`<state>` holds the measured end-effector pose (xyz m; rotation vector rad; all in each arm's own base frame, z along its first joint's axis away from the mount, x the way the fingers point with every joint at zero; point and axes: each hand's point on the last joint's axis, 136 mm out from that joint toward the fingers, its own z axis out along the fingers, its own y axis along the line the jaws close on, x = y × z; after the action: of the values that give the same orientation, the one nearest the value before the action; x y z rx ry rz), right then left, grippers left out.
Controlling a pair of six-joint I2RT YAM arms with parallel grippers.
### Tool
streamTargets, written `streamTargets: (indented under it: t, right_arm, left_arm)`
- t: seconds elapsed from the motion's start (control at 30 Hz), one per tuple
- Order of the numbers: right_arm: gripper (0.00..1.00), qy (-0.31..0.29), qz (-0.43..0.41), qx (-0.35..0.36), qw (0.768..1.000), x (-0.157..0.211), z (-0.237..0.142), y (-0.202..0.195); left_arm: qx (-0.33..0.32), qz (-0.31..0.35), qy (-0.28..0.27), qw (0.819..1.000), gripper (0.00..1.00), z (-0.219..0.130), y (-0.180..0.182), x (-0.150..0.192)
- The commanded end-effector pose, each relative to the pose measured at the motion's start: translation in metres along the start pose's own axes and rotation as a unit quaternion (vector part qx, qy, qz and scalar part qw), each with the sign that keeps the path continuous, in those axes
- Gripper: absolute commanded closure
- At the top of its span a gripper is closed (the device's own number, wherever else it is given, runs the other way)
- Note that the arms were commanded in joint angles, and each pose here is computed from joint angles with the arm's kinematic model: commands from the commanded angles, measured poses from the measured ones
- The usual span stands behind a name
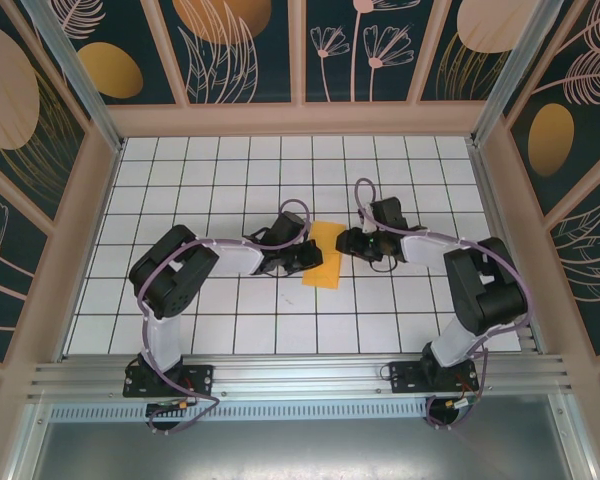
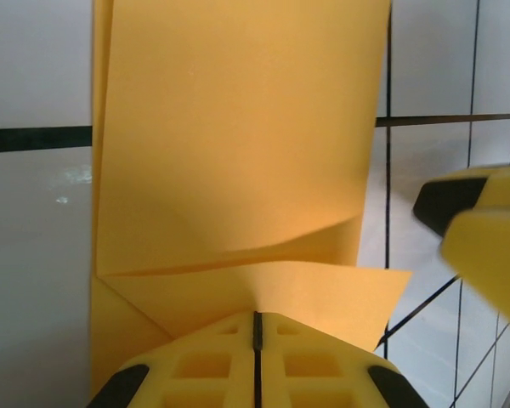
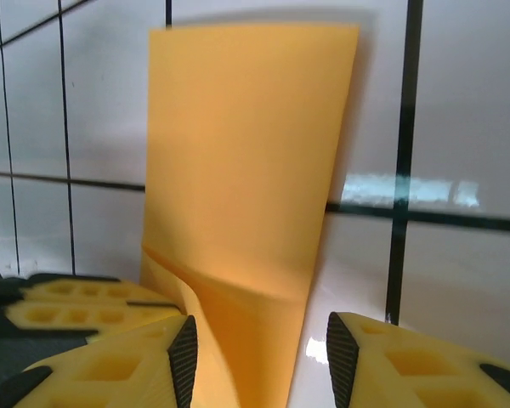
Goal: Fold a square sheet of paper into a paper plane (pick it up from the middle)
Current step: Fold the triangle a second time at the center of the table, then turn over the paper at the center of the table.
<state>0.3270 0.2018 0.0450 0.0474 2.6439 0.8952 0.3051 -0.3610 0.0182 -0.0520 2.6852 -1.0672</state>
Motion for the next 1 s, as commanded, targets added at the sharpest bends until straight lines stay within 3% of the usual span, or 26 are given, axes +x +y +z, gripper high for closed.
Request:
streamTargets:
  t: [0.0, 0.3, 0.97]
  right_arm:
    - [0.52, -0.018, -0.004, 0.001, 1.0, -0.021, 0.002, -0.003]
    - [0.52, 0.004, 0.005, -0.026, 1.0, -0.035, 0.022, -0.002]
    - [0.55, 0.046, 0.014, -0.071, 0.996, 0.006, 0.019, 0.005]
  left_arm:
    - [-0.013, -0.005, 0.004, 1.0, 0.9, 0.007, 0.007, 0.001]
    - [-0.015, -0.006, 0.007, 1.0, 0.9, 0.006, 0.009, 0.004]
    - [-0.009, -0.005, 0.005, 1.0, 0.9, 0.006, 0.004, 0.001]
